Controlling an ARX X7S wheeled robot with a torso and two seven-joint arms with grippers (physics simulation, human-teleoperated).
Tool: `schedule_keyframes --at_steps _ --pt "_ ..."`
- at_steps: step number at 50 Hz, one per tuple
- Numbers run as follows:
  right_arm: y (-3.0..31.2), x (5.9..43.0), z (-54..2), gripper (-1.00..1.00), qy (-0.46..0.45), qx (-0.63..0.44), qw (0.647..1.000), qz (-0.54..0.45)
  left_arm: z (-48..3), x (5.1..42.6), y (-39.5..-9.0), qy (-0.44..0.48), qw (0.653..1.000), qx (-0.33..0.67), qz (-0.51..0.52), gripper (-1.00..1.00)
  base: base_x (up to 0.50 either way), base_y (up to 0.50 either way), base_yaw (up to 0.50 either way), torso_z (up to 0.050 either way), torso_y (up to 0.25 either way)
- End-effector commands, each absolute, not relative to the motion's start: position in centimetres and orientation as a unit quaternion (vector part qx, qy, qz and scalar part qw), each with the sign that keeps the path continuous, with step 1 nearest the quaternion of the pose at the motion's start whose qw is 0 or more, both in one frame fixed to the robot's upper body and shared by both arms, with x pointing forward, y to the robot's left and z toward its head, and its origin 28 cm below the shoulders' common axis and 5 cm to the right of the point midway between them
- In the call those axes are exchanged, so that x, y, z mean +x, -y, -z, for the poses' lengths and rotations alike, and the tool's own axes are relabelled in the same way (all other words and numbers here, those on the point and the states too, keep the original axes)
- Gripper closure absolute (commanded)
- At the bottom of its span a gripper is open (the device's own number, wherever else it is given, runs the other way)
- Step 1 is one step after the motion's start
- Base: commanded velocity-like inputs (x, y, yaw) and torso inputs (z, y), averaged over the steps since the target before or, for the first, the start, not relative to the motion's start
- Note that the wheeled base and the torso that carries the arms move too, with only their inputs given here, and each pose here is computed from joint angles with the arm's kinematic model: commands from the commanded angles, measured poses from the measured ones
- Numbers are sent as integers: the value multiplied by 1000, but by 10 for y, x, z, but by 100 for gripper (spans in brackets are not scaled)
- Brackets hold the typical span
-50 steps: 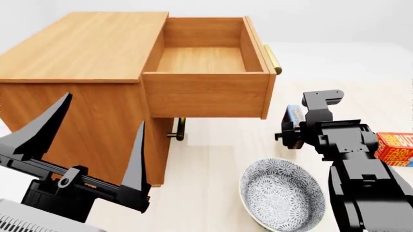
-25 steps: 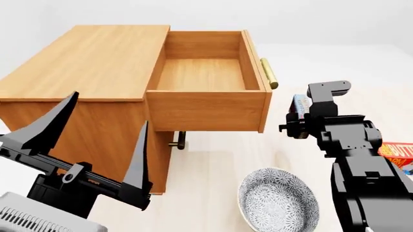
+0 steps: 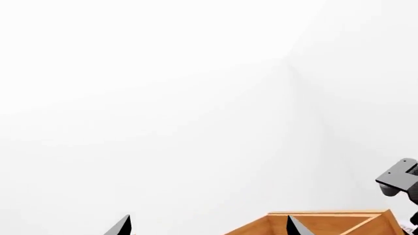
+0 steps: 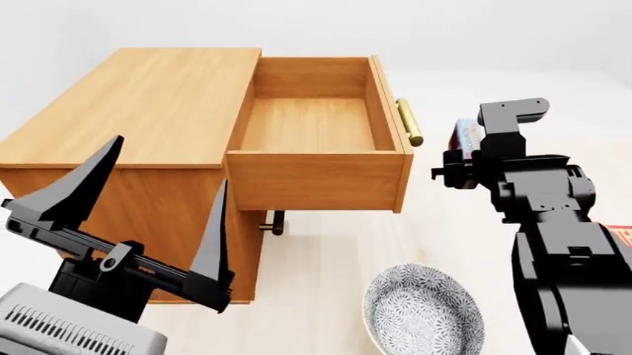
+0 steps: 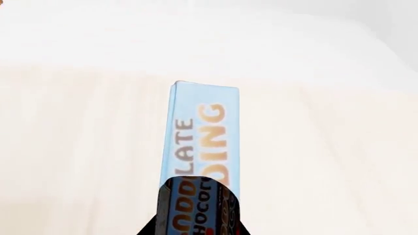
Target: Put the chocolate pudding in the top drawer of the cabinet and close it.
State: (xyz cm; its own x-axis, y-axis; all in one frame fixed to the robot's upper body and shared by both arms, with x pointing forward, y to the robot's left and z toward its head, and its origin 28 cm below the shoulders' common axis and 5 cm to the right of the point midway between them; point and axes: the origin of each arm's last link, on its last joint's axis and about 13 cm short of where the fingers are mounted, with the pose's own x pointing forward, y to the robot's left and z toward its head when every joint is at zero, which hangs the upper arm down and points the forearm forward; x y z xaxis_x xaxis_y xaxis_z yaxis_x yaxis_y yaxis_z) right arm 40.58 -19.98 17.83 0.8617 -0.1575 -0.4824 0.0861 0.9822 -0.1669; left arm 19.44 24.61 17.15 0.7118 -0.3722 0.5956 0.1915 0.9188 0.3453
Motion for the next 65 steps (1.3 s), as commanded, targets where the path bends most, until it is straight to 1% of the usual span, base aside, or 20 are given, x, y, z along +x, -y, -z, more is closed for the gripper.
schedule_keyframes --at_steps 1,10,15,37,65 --pt "200 410 -197 100 -232 -81 967 70 -171 196 -246 348 916 129 153 -100 0 0 0 47 53" --pt "198 413 -212 100 -212 -86 971 71 -171 196 -246 351 915 126 151 -100 0 0 0 47 51" --pt "196 410 -230 100 -192 -84 975 67 -171 196 -246 358 921 111 110 -100 0 0 0 42 14" --pt "185 405 -258 100 -149 -107 980 76 -171 196 -246 362 917 113 126 -100 0 0 0 0 0" --pt "147 395 -293 100 -107 -110 988 -21 -171 196 -246 359 916 119 134 -100 0 0 0 0 0"
